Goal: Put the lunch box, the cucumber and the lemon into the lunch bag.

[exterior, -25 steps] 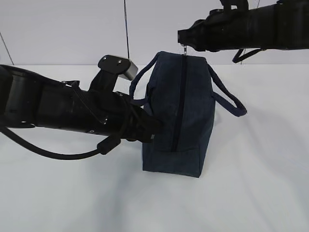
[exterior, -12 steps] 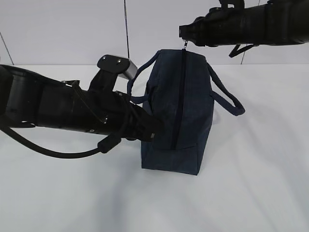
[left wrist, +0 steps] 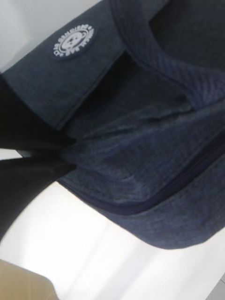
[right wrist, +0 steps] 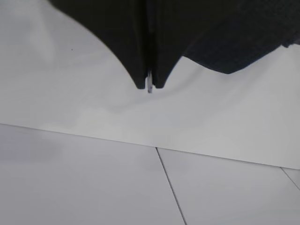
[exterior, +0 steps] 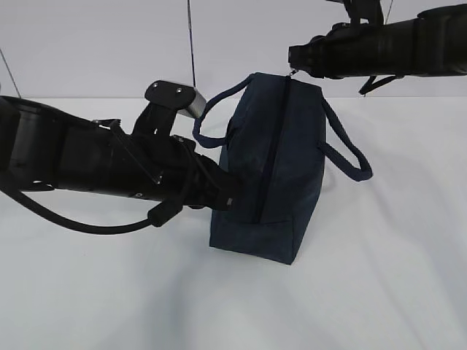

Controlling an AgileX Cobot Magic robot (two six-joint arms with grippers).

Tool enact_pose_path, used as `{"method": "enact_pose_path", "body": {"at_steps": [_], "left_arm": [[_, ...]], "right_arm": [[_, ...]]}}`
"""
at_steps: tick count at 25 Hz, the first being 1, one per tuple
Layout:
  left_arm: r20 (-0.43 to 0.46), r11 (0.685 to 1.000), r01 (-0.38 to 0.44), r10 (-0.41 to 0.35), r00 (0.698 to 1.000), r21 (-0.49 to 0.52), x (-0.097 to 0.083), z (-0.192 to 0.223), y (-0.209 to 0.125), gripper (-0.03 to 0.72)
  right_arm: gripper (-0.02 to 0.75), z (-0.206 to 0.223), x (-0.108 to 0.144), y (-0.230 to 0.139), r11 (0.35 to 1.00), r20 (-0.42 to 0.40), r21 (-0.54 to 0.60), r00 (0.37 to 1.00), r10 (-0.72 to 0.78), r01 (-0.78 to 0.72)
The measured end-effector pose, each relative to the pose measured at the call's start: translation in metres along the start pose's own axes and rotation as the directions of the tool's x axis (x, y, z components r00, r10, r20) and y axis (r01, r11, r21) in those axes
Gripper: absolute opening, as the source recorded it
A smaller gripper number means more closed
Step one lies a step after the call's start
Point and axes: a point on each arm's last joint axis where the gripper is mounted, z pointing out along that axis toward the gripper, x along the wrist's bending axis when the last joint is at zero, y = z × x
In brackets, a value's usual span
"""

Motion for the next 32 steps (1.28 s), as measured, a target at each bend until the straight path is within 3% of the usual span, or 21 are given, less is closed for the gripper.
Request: {"method": "enact_pose_path", "body": {"at_steps": [10,17,27,32], "left_arm": [[-0.13,1.0,0.0,0.003,0.992,0.02,0.011,-0.001,-0.001,-0.01],[-0.275,0.999,0.006,0.005,0.962,0.041,0.023,-0.003,-0.003,-0.01],[-0.455,0.998,0.018,0.014,0.891,0.066,0.039,-0.01,-0.004,-0.01],[-0.569,0.997,0.026,0.017,0.822,0.068,0.049,-0.016,0.0,-0.01]], "right_arm": [[0.0,0.008,-0.013,-0.013,0.999,0.011,0.031,1.0,0.027,-0.027],[0.0,0.003,-0.022,-0.011,0.994,-0.037,0.024,0.994,0.104,-0.103],[0.0,0.001,-0.012,-0.01,0.954,-0.151,0.061,0.942,0.3,-0.294],[0.0,-0.002,-0.013,-0.01,0.94,-0.186,0.087,0.922,0.341,-0.33]]}}
